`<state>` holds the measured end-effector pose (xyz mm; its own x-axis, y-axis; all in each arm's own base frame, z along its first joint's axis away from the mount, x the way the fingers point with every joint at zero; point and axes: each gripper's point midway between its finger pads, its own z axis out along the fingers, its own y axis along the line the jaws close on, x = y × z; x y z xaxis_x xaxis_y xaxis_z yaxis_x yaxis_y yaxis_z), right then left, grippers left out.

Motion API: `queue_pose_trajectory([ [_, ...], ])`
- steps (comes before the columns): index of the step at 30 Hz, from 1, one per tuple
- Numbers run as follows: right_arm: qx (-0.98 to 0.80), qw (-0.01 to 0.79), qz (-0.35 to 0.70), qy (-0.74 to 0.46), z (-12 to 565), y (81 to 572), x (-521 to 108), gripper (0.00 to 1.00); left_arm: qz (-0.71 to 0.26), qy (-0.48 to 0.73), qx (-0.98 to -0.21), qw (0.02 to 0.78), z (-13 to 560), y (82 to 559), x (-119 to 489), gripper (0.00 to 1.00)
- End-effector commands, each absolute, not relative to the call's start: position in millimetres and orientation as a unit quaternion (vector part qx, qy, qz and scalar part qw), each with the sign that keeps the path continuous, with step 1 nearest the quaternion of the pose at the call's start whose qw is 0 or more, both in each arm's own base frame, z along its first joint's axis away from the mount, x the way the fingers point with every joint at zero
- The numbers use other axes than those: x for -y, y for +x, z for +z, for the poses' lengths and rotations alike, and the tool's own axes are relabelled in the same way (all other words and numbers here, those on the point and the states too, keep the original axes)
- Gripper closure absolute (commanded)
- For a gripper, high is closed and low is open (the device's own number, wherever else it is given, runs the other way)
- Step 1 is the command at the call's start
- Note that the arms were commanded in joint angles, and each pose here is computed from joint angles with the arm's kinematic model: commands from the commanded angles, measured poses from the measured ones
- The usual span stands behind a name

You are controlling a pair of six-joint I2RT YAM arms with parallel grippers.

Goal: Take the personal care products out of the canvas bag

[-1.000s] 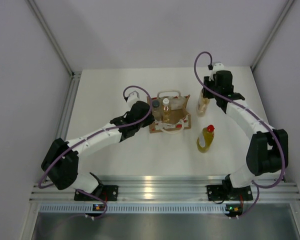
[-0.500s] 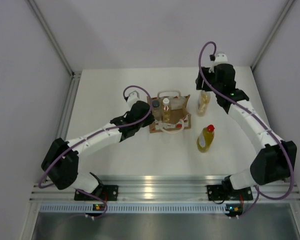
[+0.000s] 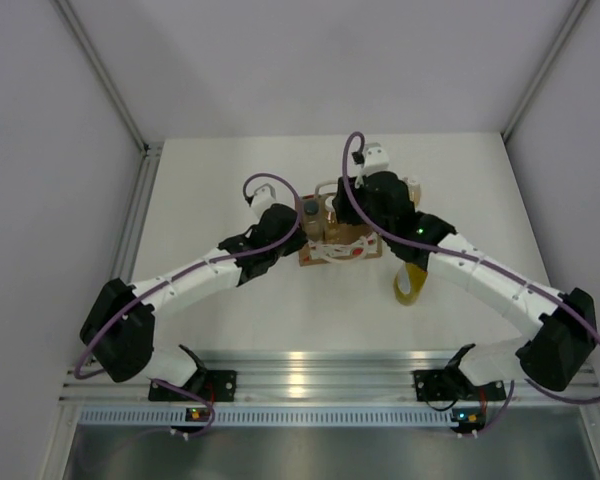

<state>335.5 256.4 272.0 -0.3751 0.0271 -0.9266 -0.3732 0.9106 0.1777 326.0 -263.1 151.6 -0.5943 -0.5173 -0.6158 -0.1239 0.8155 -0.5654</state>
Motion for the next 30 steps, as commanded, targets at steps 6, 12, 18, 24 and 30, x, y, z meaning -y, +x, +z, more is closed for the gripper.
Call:
queue_pose_trajectory([
  [6,-0.827,0.536,0.139,-0.100,246,356,-278,0.53,-0.224,-0.181,-0.871,0.397,139,316,256,1.00],
  [12,-0.831,0.534,0.111,-0.115,235,375,-288,0.53,-0.223,-0.179,-0.875,0.391,134,316,259,1.00],
  [18,-0.832,0.532,0.102,-0.117,230,387,-295,0.53,-0.220,-0.176,-0.876,0.391,133,316,258,1.00],
  [24,-0.841,0.523,0.080,-0.113,214,396,-291,0.53,-0.221,-0.174,-0.876,0.393,135,315,257,1.00],
  [30,-0.850,0.508,0.074,-0.116,195,398,-292,0.54,-0.220,-0.176,-0.874,0.396,136,315,256,1.00],
])
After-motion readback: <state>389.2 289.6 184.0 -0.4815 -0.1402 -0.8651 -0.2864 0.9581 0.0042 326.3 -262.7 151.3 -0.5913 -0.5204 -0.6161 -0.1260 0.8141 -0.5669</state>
